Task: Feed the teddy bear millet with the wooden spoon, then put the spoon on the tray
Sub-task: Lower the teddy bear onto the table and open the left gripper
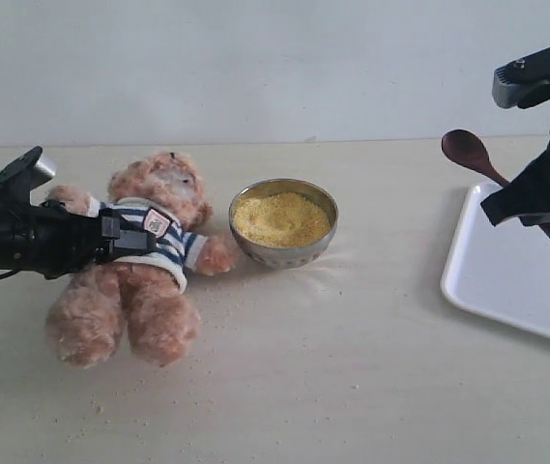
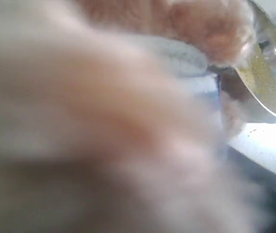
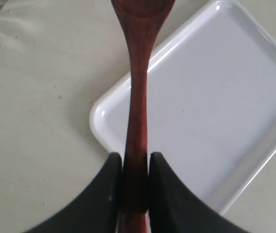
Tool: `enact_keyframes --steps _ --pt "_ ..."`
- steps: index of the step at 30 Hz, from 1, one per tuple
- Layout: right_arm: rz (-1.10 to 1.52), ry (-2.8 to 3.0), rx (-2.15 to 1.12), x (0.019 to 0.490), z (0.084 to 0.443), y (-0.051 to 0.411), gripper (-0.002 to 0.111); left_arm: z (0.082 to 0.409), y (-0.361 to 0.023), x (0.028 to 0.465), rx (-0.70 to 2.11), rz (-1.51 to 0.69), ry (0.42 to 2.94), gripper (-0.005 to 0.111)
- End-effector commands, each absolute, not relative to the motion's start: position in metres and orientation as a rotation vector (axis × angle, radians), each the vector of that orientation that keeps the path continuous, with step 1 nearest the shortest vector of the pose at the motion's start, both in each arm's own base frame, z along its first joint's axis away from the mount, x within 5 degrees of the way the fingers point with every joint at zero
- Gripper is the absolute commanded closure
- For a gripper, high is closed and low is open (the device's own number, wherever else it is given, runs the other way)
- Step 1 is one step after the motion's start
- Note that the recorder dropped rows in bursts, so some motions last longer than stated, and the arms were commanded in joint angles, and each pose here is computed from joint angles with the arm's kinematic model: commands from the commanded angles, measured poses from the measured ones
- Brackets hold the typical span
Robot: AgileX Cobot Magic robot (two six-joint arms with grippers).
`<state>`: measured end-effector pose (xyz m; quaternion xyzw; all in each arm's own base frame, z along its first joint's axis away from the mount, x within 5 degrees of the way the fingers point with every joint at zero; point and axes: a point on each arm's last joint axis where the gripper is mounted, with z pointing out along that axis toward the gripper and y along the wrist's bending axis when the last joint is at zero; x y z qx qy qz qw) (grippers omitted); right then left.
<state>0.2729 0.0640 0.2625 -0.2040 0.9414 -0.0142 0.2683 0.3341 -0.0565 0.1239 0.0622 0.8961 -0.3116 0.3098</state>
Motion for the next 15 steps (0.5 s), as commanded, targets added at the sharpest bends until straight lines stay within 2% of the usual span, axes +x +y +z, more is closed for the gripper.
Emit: enact_keyframes --steps 1,6,9,13,15 --pt "-0.033 2.524 -0.527 0.272 0.265 0.063 0.108 0.127 -0.060 0.337 0.156 -0.851 2.347 0.021" --pt "-0.026 2.523 -0.522 0.273 0.265 0.063 0.108 0.135 -0.060 0.337 0.139 -0.855 2.331 0.010" --pt "-0.026 2.523 -0.522 0.273 0.265 0.063 0.108 0.145 -0.059 0.336 0.169 -0.835 2.310 0.009" --pt "-0.026 2.523 -0.522 0.273 0.265 0.063 0.108 0.161 -0.053 0.335 0.224 -0.714 2.308 0.009" --pt "-0.026 2.523 -0.522 0.273 0.265 0.063 0.108 0.172 -0.046 0.333 0.236 -0.576 2.314 0.009"
